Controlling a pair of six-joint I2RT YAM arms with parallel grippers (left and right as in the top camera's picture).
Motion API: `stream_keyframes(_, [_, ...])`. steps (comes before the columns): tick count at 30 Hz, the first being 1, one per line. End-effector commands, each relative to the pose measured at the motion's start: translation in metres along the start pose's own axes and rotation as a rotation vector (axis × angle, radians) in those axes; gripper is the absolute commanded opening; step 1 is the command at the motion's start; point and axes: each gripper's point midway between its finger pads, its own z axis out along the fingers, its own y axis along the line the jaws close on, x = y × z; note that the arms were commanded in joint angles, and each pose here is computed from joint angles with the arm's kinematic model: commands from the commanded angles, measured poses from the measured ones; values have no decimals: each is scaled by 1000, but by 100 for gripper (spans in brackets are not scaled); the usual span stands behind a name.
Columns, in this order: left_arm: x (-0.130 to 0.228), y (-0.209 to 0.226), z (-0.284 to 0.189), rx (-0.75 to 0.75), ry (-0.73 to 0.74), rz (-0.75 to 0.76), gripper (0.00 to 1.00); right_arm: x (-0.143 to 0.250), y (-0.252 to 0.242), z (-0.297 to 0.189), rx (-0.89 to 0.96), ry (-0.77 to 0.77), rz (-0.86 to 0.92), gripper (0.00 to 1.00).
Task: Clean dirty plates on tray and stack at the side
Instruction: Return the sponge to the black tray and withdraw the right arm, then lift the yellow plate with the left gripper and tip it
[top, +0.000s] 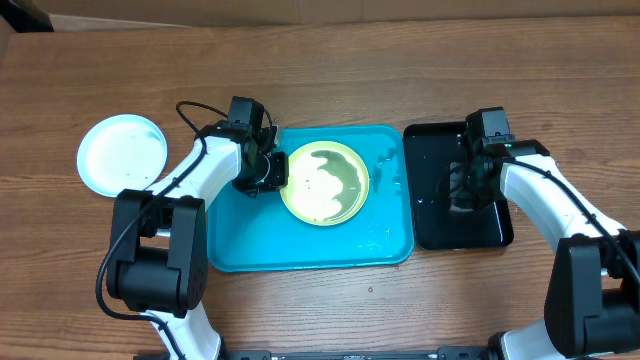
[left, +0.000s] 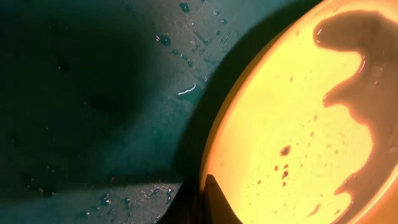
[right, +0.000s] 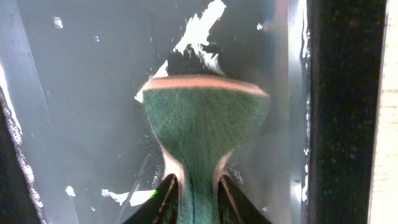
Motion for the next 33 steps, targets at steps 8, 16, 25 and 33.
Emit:
stream_keyframes(8, [6, -2, 6, 11, 24, 21, 4, -31, -2, -26, 1, -51, 5, 63])
stream_keyframes(16, [7, -2, 6, 10, 31, 18, 5, -82, -59, -60, 70, -191, 156, 82])
stream_keyframes(25, [16, -2, 13, 6, 56, 18, 13, -75, -132, -59, 119, -196, 402, 100])
stream_keyframes(33, [20, -8, 20, -18, 47, 27, 4, -73, -142, -59, 128, -195, 428, 100])
